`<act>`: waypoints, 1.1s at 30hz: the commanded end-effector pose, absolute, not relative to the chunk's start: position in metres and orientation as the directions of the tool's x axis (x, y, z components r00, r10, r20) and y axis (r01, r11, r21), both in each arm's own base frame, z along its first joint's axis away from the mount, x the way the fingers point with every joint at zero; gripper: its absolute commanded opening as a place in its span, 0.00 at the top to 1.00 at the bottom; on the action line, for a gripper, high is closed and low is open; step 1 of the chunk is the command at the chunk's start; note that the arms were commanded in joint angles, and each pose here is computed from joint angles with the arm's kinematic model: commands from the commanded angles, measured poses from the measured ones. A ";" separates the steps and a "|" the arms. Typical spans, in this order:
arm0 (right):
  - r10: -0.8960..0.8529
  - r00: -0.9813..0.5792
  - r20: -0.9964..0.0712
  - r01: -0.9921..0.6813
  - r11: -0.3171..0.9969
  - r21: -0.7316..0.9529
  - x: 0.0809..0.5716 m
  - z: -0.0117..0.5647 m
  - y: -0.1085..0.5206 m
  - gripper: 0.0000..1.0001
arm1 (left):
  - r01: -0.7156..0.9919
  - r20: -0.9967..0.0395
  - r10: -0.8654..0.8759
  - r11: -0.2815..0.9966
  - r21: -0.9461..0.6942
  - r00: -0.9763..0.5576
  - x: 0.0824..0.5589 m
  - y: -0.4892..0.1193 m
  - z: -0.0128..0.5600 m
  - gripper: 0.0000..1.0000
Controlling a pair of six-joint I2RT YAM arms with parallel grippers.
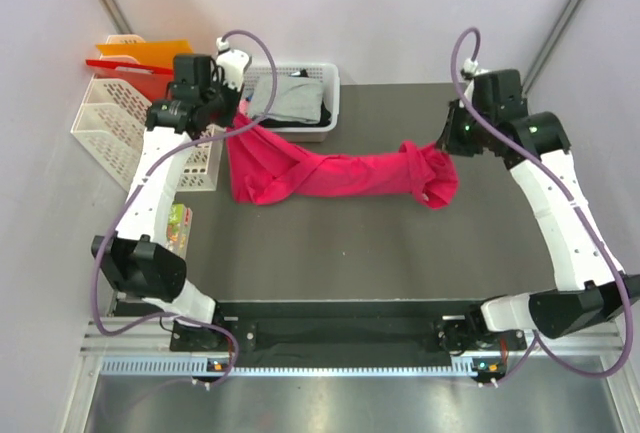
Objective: Fold and stack the t-shirts
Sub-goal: Flatten out the tshirt
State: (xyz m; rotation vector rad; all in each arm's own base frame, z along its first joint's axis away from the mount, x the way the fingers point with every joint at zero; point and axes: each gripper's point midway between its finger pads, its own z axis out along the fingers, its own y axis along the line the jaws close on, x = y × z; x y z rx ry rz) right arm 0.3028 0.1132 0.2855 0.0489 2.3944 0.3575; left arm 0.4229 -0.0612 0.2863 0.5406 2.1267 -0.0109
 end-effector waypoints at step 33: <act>0.131 -0.634 -0.762 -0.044 0.978 0.205 0.260 0.248 0.092 1.00 | 0.254 -0.865 0.296 0.945 0.204 -0.405 0.379 -0.040 0.341 1.00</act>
